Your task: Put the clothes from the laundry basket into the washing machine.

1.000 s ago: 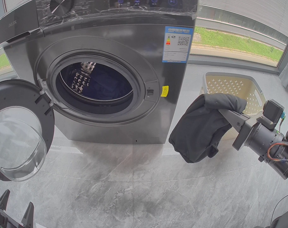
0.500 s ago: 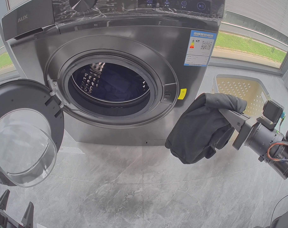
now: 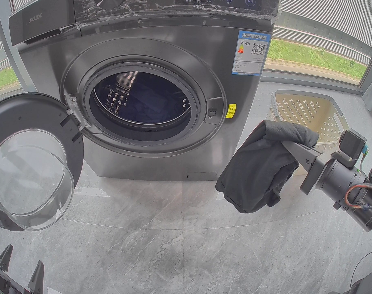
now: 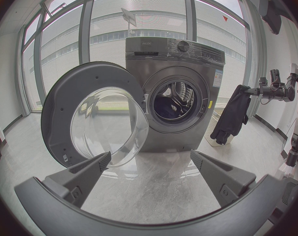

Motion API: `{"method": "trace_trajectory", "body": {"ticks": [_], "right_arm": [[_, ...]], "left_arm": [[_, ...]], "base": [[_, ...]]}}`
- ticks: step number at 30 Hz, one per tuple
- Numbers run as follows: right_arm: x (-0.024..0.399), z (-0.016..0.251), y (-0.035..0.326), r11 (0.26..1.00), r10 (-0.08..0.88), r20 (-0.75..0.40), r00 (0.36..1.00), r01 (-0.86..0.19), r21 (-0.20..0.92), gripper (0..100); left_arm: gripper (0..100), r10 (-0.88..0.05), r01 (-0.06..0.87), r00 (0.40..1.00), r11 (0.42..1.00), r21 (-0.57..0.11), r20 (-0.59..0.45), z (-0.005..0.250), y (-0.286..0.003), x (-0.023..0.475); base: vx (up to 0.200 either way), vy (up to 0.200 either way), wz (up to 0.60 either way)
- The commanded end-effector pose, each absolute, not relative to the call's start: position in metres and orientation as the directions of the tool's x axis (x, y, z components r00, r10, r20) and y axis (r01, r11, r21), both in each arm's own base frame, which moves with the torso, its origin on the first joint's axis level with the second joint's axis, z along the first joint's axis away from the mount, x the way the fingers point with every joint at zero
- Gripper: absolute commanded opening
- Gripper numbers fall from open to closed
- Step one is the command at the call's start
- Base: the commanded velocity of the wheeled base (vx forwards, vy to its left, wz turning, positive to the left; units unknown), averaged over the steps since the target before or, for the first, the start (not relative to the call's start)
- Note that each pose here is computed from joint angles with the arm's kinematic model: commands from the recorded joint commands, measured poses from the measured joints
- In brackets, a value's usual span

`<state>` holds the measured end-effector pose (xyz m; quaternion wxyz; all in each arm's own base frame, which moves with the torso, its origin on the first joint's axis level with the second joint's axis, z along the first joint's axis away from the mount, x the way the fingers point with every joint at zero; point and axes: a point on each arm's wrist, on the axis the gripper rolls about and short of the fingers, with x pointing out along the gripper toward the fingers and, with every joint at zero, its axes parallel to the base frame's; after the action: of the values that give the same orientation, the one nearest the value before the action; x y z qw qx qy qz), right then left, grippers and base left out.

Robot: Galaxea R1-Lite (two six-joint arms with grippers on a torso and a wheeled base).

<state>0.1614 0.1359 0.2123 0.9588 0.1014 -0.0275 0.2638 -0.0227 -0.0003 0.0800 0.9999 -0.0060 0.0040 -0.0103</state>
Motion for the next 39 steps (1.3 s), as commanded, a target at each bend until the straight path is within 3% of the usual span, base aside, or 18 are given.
{"method": "trace_trajectory", "body": {"ticks": [1, 10, 39], "right_arm": [[0.1614, 0.2118, 0.1361, 0.840, 0.501, 0.107, 0.859, -0.512, 0.180, 0], [0.1614, 0.2118, 0.1361, 0.840, 0.501, 0.107, 0.859, -0.512, 0.180, 0], [0.1615, 0.2098, 0.1357, 0.841, 0.500, 0.099, 0.860, -0.510, 0.180, 0]], "left_arm": [[100, -0.020, 0.020, 1.000, 1.000, -0.012, -0.005, 0.0755, -0.0003, -0.0230], [100, -0.020, 0.020, 1.000, 1.000, -0.012, -0.005, 0.0755, -0.0003, -0.0230], [100, -0.020, 0.020, 1.000, 1.000, -0.012, -0.005, 0.0755, -0.0003, -0.0230]], "base": [[0.000, 0.200, 0.00], [0.000, 0.200, 0.00], [0.000, 0.014, 0.00]]}}
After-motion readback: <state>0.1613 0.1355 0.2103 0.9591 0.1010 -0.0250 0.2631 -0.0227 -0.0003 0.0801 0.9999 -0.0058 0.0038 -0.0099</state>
